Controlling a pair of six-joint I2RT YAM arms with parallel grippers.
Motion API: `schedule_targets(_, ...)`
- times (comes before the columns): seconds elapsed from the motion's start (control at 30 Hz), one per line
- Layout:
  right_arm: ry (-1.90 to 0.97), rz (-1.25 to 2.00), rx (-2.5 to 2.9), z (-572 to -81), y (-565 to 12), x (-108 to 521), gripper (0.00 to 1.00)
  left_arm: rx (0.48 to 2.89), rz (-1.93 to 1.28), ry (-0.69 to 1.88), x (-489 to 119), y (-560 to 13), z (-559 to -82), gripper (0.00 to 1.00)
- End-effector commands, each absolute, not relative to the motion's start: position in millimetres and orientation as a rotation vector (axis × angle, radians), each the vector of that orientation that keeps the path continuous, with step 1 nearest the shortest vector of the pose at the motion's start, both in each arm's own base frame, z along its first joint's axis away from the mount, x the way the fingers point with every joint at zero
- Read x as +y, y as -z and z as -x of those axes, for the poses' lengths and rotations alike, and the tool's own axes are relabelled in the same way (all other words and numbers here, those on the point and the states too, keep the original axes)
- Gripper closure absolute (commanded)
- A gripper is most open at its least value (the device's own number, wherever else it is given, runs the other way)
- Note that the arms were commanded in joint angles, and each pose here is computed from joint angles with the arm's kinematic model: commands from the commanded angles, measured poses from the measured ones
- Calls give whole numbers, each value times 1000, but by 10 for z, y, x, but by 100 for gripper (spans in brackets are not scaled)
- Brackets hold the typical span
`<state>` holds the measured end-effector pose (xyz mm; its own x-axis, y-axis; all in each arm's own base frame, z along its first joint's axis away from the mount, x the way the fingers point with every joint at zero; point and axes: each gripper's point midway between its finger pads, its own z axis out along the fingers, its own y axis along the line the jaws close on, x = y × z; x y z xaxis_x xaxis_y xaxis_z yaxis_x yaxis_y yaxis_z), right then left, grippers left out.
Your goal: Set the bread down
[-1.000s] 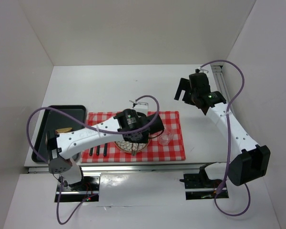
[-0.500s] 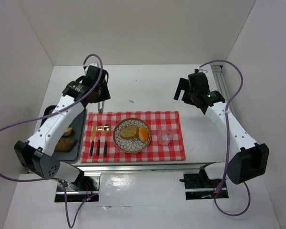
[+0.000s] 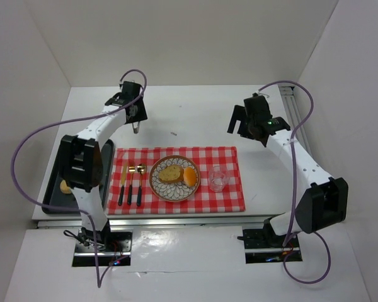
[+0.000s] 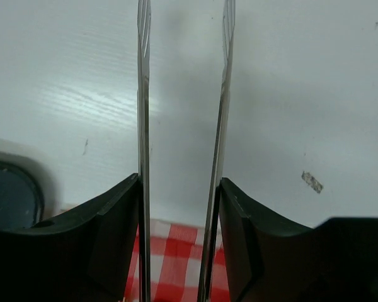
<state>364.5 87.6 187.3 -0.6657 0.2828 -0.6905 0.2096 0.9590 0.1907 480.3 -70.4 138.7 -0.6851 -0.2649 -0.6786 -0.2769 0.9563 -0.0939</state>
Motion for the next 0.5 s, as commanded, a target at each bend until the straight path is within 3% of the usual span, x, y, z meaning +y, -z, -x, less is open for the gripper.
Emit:
schedule_targets(0.0, -120, -359, 2282, -3772, -1911, 866, 0, 2290, 324, 49, -734, -1429, -5225, 37)
schedule_targets(0.07, -120, -359, 2282, -3772, -1910, 866, 0, 2333, 313, 89, -778, -1341, -5262, 32)
schedule_targets(0.1, -115, -359, 2290, -3754, -1896, 861, 0, 2355, 309, 95, -801, -1228, -5284, 26)
schedule_targets(0.13, -115, -359, 2291, -3754, -1896, 861, 0, 2366, 320, 95, -804, -1201, -5285, 12)
schedule_targets(0.2, -115, -380, 2287, -3763, -1897, 830, 0, 2390, 313, 109, -831, -1172, -5261, 2)
schedule_targets(0.47, -115, -380, 2287, -3763, -1897, 830, 0, 2359, 335, 88, -758, -1679, -5101, 0)
